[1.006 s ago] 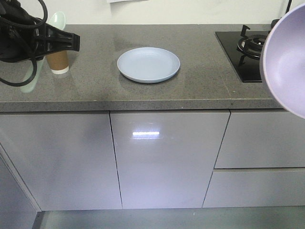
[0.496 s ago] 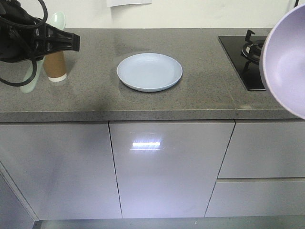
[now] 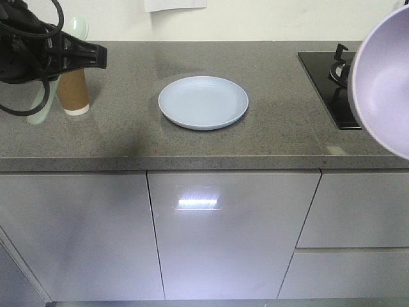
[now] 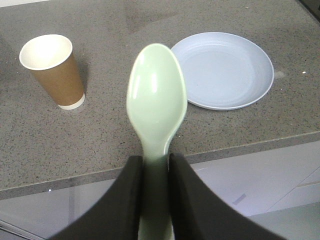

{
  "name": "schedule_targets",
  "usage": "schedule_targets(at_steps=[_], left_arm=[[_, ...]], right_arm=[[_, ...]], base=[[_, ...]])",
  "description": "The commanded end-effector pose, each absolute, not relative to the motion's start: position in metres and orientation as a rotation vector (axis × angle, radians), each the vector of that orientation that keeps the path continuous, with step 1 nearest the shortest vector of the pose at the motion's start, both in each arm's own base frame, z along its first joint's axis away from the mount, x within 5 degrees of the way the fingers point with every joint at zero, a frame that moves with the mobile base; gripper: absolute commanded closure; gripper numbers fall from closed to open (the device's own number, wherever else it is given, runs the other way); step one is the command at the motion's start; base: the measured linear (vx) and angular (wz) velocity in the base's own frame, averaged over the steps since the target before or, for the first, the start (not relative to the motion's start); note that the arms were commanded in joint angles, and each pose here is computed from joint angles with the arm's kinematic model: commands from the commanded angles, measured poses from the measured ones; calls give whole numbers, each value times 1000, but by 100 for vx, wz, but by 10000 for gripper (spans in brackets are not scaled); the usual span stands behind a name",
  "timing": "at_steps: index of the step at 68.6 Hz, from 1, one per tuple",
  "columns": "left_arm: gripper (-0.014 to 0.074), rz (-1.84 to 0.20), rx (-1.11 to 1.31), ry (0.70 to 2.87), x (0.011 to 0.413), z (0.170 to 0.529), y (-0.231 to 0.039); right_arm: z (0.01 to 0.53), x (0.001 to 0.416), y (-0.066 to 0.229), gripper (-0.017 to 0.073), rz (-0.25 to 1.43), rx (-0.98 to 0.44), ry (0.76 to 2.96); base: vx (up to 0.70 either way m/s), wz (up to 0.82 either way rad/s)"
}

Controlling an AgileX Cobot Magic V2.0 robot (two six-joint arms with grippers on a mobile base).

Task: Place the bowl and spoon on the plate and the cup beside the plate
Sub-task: 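Creep the base forward until the blue plate is centered ahead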

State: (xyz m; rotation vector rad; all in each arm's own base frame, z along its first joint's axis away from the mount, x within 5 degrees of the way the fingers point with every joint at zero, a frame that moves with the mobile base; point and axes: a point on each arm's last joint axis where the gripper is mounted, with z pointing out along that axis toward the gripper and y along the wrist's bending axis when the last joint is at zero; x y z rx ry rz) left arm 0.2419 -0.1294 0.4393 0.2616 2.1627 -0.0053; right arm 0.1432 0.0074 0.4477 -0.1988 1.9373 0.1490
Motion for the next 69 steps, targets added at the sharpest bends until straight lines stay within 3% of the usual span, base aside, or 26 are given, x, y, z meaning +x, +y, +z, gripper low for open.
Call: schedule_targets(at_steps=[1,69], left_arm=[[599,-25,255,2067,236,457,-124],[599,-25,255,2067,236,457,-124]], right_arm=[[461,143,6,564,137,-174,1849],[461,143,6,564,137,-174,1849]], base=[[3,2],[7,0]])
